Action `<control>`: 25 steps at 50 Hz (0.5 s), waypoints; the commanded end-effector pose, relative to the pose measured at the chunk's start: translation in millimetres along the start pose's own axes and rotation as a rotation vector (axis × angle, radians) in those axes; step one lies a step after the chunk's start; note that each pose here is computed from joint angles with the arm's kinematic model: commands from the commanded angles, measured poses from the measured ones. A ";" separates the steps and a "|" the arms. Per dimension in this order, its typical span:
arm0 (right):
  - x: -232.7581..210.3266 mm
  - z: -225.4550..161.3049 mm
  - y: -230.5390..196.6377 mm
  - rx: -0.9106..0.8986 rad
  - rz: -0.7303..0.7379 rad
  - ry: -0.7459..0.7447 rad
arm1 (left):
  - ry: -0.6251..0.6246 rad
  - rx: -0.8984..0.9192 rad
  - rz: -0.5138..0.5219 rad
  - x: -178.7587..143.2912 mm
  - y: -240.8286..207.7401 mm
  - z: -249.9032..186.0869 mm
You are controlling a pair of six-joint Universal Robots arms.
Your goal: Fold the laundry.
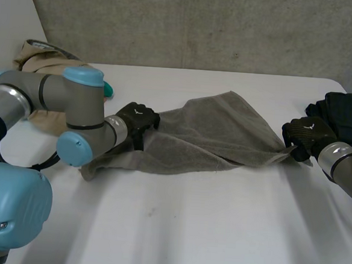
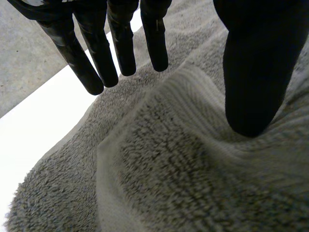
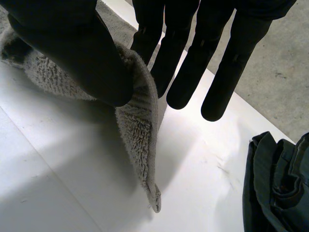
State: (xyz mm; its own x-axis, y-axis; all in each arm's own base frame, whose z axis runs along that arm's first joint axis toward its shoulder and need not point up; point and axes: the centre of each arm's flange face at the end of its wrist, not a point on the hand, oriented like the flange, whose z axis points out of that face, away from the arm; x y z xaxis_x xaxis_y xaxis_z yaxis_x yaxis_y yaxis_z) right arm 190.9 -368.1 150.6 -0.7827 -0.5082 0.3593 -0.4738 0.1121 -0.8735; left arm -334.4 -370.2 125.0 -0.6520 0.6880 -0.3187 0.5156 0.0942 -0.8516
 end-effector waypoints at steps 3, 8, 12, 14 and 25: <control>4.7 -0.4 -2.6 0.006 0.002 0.015 | -0.029 -0.004 0.041 -0.7 5.9 3.4; 14.0 -1.8 -11.6 0.026 -0.007 0.047 | -0.175 0.037 0.004 -22.1 -32.5 -26.9; 23.0 -7.7 -26.3 0.036 -0.019 0.079 | -0.205 0.224 -0.056 -31.1 -79.6 -61.2; 29.7 -14.9 -40.0 0.042 -0.026 0.104 | -0.197 0.319 -0.070 -32.3 -101.8 -83.6; 56.0 -79.1 -130.0 0.140 -0.088 0.209 | -0.232 0.444 -0.112 -60.1 -145.7 -163.4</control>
State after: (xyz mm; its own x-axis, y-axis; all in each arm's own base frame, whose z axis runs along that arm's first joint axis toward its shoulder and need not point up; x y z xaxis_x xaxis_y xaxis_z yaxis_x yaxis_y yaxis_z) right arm 177.2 -364.1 258.0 -0.8155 -0.3592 0.4537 -0.4894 0.0095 -0.8720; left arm -299.5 -318.3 311.3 -0.8049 0.5205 -0.2849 0.2082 -0.2019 -0.9570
